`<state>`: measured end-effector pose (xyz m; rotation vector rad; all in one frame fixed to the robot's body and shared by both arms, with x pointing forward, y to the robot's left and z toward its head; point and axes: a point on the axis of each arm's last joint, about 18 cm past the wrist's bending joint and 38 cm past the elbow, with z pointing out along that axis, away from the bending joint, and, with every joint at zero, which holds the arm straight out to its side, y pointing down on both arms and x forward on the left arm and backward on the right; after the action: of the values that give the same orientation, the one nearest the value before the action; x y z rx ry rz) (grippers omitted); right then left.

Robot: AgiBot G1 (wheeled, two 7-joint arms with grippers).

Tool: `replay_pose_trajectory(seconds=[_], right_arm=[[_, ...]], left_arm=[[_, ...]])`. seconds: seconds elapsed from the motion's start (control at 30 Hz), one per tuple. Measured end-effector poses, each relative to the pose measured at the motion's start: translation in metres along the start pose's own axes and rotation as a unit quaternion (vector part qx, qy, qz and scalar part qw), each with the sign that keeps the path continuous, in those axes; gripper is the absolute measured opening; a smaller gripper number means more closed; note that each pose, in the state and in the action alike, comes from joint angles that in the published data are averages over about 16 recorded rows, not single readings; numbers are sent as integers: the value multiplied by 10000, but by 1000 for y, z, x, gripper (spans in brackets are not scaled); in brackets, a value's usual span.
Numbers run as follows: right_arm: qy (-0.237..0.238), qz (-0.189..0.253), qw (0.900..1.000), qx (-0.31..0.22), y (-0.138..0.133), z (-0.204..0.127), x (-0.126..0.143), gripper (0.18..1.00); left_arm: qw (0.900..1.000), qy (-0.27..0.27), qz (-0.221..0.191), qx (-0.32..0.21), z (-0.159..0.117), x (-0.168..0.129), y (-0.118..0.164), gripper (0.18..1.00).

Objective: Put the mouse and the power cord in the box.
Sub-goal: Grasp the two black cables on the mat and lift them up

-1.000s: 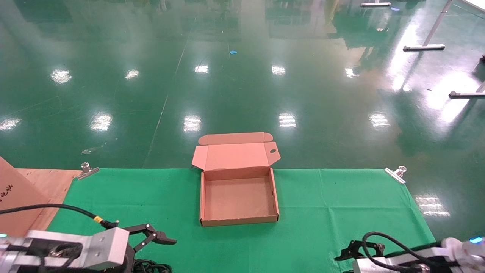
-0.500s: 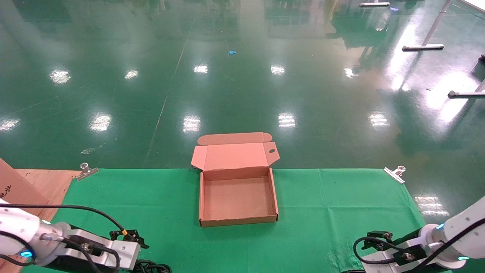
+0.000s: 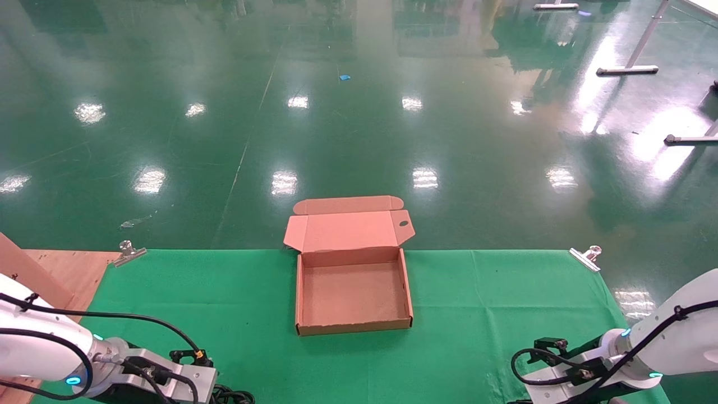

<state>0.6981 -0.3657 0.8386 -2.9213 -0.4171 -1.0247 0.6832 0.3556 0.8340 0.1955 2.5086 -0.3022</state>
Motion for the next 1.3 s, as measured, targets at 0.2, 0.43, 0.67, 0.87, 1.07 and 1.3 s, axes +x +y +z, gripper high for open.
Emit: replay_pose_trajectory(seconds=[0.2, 0.43, 0.67, 0.87, 1.07, 1.3], right_arm=[[-45, 16, 10000, 21, 1, 8, -2, 1001], [-64, 44, 10000, 43, 3, 12, -3, 1001], [-47, 48, 10000, 54, 5, 13, -2, 1000], [-40, 34, 10000, 60, 6, 13, -1, 992], [-40, 27, 10000, 78, 7, 11, 0, 963], [-40, 30, 9999, 97, 10, 9, -1, 888]], left_arm=[[9999, -31, 61, -126, 4, -5, 1, 1001], [9998, -63, 116, -153, 6, -9, 0, 1001], [9999, -65, 93, -95, 6, -9, 0, 1000], [9999, -64, 93, -81, 6, -9, 1, 992], [9999, -59, 106, -84, 5, -10, 1, 958], [9999, -40, 132, -94, 4, -11, 0, 872]])
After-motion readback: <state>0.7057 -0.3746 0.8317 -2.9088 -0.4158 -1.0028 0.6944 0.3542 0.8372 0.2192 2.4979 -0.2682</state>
